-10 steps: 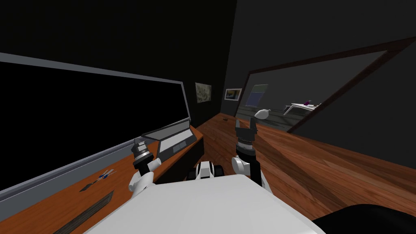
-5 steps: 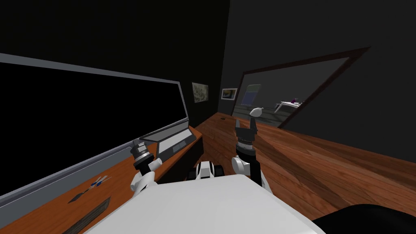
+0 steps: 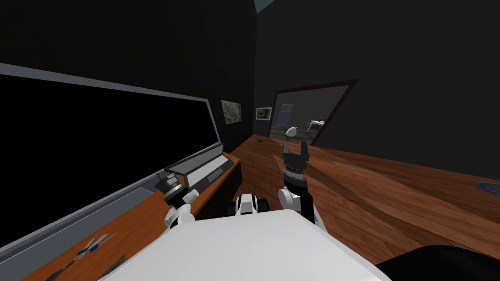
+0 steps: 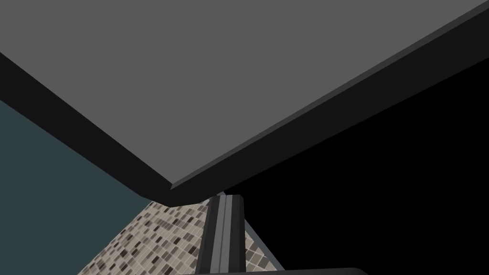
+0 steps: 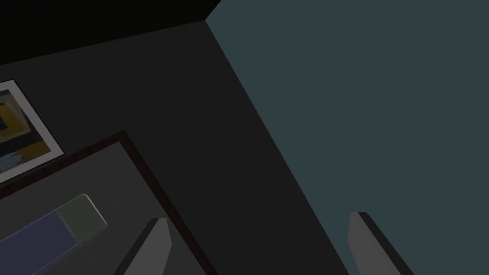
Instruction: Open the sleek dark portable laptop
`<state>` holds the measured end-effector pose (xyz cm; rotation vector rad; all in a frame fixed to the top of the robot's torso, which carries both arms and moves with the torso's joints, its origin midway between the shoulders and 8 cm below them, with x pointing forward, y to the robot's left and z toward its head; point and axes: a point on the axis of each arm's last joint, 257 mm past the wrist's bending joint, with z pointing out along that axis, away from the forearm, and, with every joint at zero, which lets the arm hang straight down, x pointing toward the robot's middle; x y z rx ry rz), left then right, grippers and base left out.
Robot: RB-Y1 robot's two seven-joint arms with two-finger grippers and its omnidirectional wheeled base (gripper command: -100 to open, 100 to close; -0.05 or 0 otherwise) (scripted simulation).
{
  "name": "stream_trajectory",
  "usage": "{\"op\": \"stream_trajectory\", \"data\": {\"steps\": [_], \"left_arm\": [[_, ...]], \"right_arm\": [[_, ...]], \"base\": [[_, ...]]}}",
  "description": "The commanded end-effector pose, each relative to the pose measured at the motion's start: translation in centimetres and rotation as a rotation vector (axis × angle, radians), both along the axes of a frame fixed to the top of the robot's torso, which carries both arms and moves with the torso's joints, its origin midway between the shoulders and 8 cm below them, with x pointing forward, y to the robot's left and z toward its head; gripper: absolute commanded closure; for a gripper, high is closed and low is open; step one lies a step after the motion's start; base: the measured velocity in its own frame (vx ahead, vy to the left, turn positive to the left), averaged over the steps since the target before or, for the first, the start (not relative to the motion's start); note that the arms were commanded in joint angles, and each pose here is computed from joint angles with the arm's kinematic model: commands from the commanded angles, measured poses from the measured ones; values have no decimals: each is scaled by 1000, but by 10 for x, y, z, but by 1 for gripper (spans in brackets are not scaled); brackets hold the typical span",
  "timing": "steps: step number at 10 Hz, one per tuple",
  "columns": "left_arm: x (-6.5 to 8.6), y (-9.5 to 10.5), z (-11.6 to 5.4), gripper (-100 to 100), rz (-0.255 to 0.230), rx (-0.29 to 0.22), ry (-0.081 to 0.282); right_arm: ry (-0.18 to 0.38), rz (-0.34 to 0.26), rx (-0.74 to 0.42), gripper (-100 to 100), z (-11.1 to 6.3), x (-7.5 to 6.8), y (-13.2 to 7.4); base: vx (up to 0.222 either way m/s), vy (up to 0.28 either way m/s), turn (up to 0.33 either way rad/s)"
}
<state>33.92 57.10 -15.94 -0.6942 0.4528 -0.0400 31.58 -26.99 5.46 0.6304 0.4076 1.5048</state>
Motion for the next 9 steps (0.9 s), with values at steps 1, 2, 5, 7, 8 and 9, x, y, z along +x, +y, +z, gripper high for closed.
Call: {"op": "stream_trajectory", "data": {"steps": [1, 2, 5, 7, 8, 9], "left_arm": [[-9, -7, -8, 100, 85, 3, -8], [-13, -11, -6, 100, 107, 30, -5], [-22, -17, -10, 100, 175, 38, -9], [-30, -24, -15, 100, 243, 41, -9], [-35, -28, -24, 100, 291, 16, -4], [-38, -32, -20, 100, 313, 41, -6]], "right_arm": [[0, 0, 0, 0, 0, 0, 0], [0, 0, 0, 0, 0, 0, 0], [0, 0, 0, 0, 0, 0, 0], [0, 0, 0, 0, 0, 0, 0], [0, 0, 0, 0, 0, 0, 0], [0, 0, 0, 0, 0, 0, 0]], "base": [[-132, 131, -349], [-126, 113, -284], [-114, 91, -220], [-117, 80, -314], [-132, 64, -379], [-144, 66, -310]]}}
